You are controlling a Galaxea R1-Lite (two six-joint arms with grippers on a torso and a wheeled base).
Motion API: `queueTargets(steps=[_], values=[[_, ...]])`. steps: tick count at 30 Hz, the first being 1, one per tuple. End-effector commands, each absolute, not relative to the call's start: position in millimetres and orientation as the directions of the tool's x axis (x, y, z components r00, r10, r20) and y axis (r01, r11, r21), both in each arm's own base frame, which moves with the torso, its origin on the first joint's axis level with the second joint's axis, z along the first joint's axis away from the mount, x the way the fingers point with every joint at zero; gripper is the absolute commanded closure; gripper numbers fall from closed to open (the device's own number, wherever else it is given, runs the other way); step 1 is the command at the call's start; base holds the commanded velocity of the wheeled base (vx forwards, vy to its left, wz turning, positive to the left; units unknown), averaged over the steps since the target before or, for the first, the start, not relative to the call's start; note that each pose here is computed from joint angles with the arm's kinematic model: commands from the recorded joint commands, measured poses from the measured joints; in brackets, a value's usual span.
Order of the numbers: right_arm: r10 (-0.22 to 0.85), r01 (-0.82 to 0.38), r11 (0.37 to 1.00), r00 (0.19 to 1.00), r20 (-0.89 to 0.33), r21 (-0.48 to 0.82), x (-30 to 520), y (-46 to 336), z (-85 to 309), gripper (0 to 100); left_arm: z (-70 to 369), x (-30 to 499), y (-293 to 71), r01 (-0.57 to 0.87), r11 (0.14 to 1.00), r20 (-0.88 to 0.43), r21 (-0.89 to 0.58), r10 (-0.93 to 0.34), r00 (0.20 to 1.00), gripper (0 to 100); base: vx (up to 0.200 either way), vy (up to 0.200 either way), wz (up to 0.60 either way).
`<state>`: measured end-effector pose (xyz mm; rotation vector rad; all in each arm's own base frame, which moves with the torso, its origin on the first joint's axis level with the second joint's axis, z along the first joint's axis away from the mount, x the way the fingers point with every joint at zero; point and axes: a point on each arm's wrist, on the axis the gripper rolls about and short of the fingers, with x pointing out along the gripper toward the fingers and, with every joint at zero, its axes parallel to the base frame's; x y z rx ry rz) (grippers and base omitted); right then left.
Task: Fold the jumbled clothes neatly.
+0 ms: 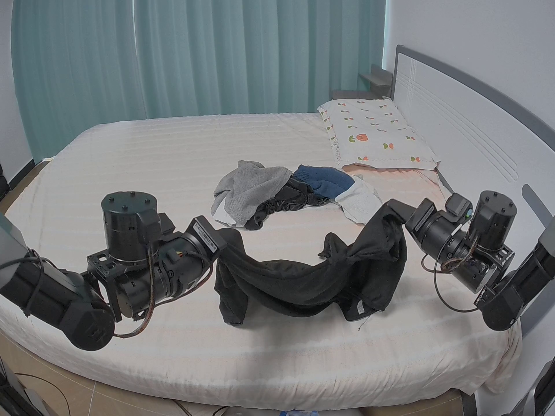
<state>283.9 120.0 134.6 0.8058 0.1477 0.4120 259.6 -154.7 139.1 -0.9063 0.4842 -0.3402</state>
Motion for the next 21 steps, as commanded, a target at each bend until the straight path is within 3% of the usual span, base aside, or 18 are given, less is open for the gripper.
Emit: queueTargets(steps=[1, 8, 14, 21], values=[[0.4, -0.24, 0.643, 0.915, -0.052, 0.728, 284.5, 122.2, 112.2, 100, 112.5, 259.5, -154.0, 0.013, 0.606, -0.341, -0.796, -0.466, 0.816, 100, 0.0, 0.0, 0.0], [0.408, -0.217, 0.652, 0.908, -0.095, 0.727, 284.0, 126.0, 99.8, 100, 103.0, 255.4, -150.5, -0.026, 0.611, -0.378, -0.791, -0.455, 0.806, 100, 0.0, 0.0, 0.0], [0.414, -0.212, 0.655, 0.904, -0.11, 0.725, 282.7, 128.5, 95.0, 100, 100.4, 252.1, -148.5, -0.036, 0.617, -0.391, -0.786, -0.452, 0.802, 100, -0.2, 0.0, 0.0], [0.425, -0.206, 0.657, 0.896, -0.13, 0.725, 280.3, 133.1, 89.7, 100, 99.5, 252.6, -148.2, -0.043, 0.617, -0.394, -0.786, -0.445, 0.804, 100, 0.0, 0.0, 0.0]])
